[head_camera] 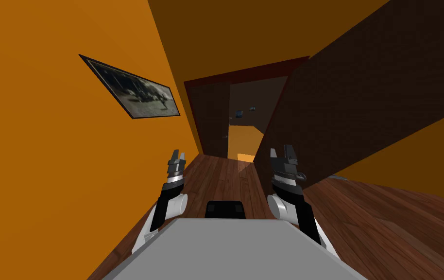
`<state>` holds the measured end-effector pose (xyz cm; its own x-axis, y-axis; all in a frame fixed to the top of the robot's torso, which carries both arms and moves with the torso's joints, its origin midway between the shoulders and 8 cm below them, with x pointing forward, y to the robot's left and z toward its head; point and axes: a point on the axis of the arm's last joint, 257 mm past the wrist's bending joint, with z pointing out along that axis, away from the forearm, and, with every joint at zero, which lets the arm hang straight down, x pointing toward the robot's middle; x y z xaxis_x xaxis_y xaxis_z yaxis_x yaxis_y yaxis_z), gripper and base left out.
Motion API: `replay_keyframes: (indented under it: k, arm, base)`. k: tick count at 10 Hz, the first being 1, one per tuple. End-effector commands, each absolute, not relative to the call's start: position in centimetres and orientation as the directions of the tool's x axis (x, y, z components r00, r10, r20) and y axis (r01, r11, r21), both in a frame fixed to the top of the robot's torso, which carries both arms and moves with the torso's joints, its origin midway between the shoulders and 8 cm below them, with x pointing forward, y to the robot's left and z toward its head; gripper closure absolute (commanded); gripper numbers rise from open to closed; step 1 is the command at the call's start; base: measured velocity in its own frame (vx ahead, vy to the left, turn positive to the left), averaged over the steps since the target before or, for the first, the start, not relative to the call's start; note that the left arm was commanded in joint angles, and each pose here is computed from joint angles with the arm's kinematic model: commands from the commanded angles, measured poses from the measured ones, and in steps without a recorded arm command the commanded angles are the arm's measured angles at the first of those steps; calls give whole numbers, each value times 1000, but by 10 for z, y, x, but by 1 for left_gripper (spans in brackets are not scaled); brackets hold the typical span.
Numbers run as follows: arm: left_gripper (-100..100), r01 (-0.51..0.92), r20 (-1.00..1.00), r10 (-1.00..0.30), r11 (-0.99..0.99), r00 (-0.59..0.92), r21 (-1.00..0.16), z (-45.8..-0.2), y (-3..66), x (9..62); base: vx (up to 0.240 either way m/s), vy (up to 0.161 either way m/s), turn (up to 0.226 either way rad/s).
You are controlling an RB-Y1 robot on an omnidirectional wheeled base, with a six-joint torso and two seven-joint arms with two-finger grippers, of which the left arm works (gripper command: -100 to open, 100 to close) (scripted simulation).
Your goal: Pull the door open
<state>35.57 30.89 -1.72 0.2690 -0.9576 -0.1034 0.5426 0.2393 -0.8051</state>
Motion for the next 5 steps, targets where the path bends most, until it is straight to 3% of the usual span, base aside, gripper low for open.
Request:
replay_keyframes:
  k: [1,5]
  arm:
    - [-100,535,-105,-961,232,257,-812,-26,309,360]
    - [-100,509,-106,-969,209,224,-835,-54,309,372]
  base:
    - [-29,-118,-65]
    - [156,-2,-63]
